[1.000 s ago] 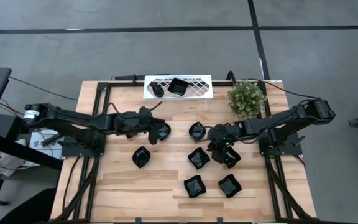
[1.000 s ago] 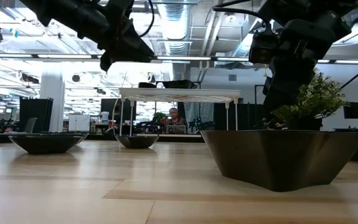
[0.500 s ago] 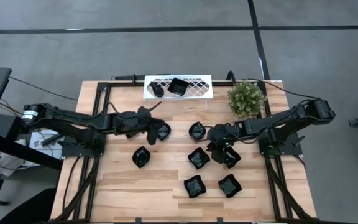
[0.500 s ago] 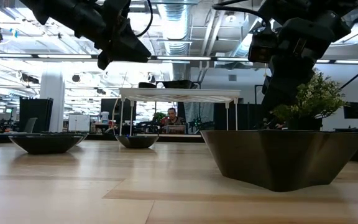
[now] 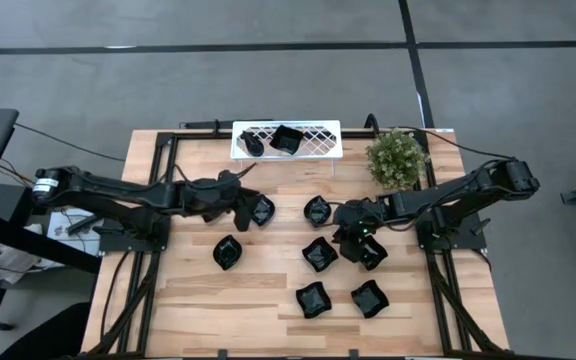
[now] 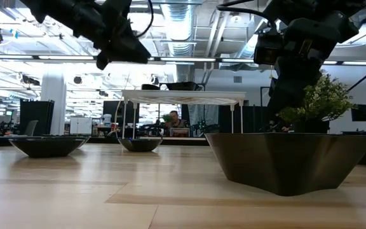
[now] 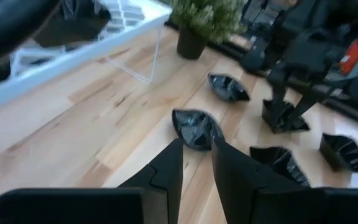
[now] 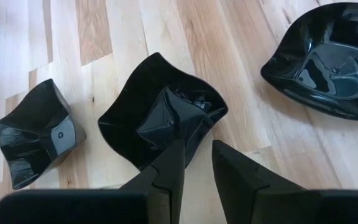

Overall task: Pick & Place Mini shaped plates
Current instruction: Stack the black distorted square plate on top of the black distorted square plate on the shelf

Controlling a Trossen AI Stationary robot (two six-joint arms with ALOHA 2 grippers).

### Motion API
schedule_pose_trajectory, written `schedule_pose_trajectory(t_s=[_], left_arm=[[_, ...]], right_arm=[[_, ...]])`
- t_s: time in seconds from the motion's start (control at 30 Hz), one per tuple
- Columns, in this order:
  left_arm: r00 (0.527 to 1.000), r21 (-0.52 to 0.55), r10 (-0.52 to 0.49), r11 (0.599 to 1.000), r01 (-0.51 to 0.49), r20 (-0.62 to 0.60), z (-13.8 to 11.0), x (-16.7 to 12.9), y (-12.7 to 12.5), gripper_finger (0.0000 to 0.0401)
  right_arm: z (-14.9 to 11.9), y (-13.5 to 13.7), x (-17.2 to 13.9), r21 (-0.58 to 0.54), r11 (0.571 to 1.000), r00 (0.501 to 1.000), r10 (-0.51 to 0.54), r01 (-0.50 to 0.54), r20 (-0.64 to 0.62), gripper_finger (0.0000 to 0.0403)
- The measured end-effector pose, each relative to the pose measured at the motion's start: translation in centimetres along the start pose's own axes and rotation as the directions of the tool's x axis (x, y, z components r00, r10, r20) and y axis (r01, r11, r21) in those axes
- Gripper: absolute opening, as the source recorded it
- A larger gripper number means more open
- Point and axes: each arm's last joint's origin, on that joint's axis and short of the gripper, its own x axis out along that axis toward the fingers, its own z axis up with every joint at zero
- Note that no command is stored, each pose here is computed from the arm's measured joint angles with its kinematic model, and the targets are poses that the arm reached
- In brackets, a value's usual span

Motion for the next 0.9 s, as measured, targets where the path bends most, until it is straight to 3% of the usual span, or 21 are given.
schedule_pose_trajectory(t_s=[0.4, 0.57, 0.9], left_arm=[[0.998, 0.005, 0.045, 0.999, -0.045, 0.050, 1.2, -2.8, 0.8, 0.0086], [0.998, 0.008, 0.049, 0.999, -0.049, 0.032, 0.7, -2.6, 0.8, 0.0086], [0.999, -0.049, 0.032, 0.998, -0.031, 0.023, -1.0, -2.7, 1.0, 0.0086]], right_arm=[[-0.4, -0.3, 1.5, -0.003, 1.000, 0.999, -0.029, 0.029, -0.046, 0.0078], [-0.6, -0.6, 3.1, 0.003, 0.999, 0.997, -0.041, 0.042, -0.069, 0.0078], [-0.4, -0.5, 3.3, 0.023, 0.999, 0.998, -0.031, 0.032, -0.049, 0.0078]])
